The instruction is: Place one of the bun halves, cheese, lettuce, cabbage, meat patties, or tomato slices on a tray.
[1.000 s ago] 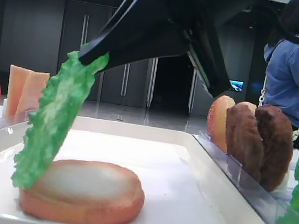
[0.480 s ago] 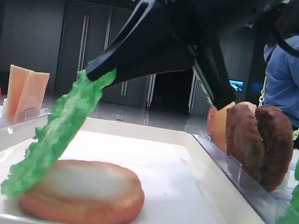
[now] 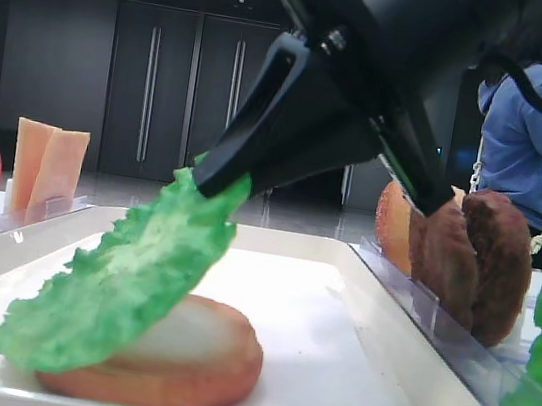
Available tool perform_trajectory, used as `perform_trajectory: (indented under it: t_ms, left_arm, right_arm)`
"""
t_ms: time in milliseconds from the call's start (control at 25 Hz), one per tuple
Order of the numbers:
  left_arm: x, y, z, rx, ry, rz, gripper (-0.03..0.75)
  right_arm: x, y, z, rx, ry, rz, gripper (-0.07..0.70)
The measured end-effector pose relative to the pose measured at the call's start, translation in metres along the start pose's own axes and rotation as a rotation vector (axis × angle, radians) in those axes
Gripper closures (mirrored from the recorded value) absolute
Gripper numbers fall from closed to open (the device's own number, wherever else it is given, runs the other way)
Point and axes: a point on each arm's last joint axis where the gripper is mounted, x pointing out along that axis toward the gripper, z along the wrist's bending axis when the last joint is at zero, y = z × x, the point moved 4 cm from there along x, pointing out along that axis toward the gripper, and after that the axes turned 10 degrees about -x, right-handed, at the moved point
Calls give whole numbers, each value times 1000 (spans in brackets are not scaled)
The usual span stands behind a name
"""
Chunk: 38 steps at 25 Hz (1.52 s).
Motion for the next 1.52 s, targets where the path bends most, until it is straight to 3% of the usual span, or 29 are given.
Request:
perform_trajectory:
  t_ms: [480, 560, 760, 880, 1200, 1520]
  left_arm:
    - [0, 0, 0, 0, 0, 0, 118]
    - [0, 0, 0, 0, 0, 0, 118]
    - [0, 0, 0, 0, 0, 0, 118]
    - [0, 0, 0, 0, 0, 0, 118]
    - [0, 0, 0, 0, 0, 0, 118]
    - [0, 0, 0, 0, 0, 0, 118]
  right_arm:
    - [-1, 7, -16, -17, 119, 53, 575]
    - [-1, 7, -16, -20, 125, 50, 502]
    - [-1, 6, -17, -19, 129, 46, 214]
    - [-1, 6, -17, -20, 130, 45, 125]
    - [-23, 4, -5, -93, 162, 39, 94]
    - [-71, 7, -6, -137, 343, 37, 94]
